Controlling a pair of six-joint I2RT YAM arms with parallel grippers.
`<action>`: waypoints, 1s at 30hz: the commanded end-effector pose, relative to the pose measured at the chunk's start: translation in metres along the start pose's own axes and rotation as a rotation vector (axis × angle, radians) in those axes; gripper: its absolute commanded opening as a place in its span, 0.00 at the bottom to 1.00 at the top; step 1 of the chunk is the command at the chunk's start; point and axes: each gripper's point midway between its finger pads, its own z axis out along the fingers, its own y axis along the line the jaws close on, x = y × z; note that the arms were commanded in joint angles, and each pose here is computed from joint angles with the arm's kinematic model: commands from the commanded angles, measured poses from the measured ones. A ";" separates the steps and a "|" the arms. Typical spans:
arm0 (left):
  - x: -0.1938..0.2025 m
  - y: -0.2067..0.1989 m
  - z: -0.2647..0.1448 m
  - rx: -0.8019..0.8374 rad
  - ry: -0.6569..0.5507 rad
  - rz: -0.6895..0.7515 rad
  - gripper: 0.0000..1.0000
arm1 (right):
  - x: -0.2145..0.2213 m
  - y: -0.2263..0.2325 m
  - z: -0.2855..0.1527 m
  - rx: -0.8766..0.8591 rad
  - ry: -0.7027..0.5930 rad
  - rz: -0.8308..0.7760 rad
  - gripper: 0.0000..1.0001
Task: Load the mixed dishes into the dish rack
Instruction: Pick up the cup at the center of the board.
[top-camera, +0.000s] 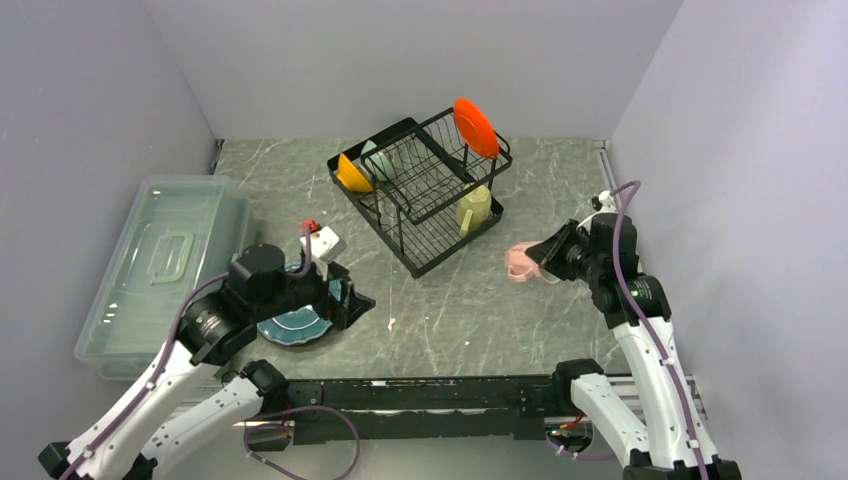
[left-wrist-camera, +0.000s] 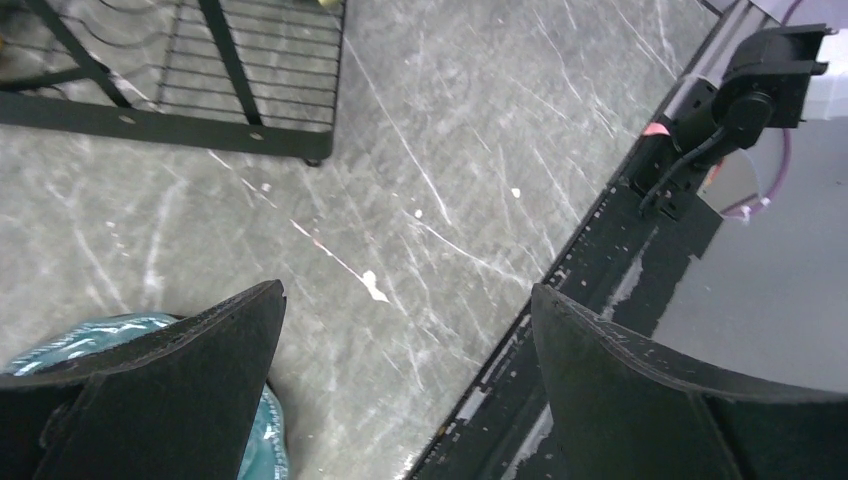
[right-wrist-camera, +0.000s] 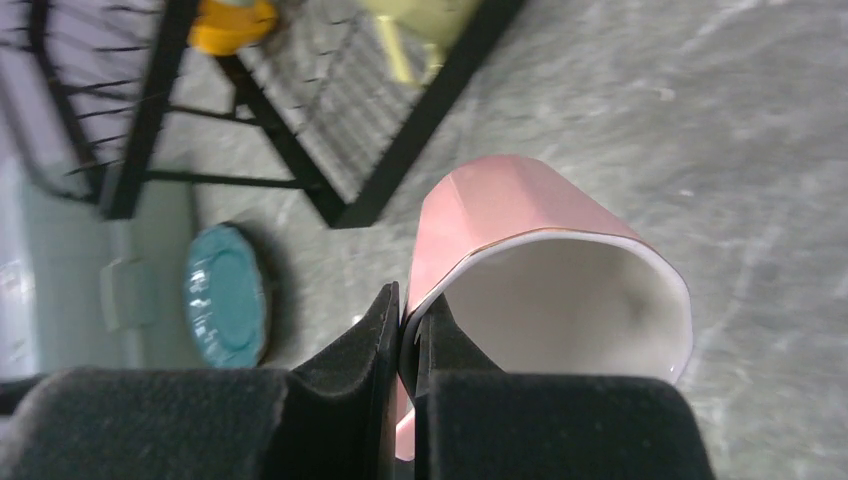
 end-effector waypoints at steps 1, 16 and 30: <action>-0.022 -0.022 0.008 0.112 -0.014 -0.049 0.99 | -0.021 0.086 -0.034 -0.417 -0.049 -0.007 0.00; -0.052 -0.045 0.025 0.227 -0.152 -0.405 1.00 | 0.004 0.162 -0.103 -1.008 0.122 -0.104 0.00; -0.091 -0.044 0.040 0.320 -0.342 -0.823 0.99 | 0.027 0.221 -0.159 -1.303 0.222 -0.153 0.00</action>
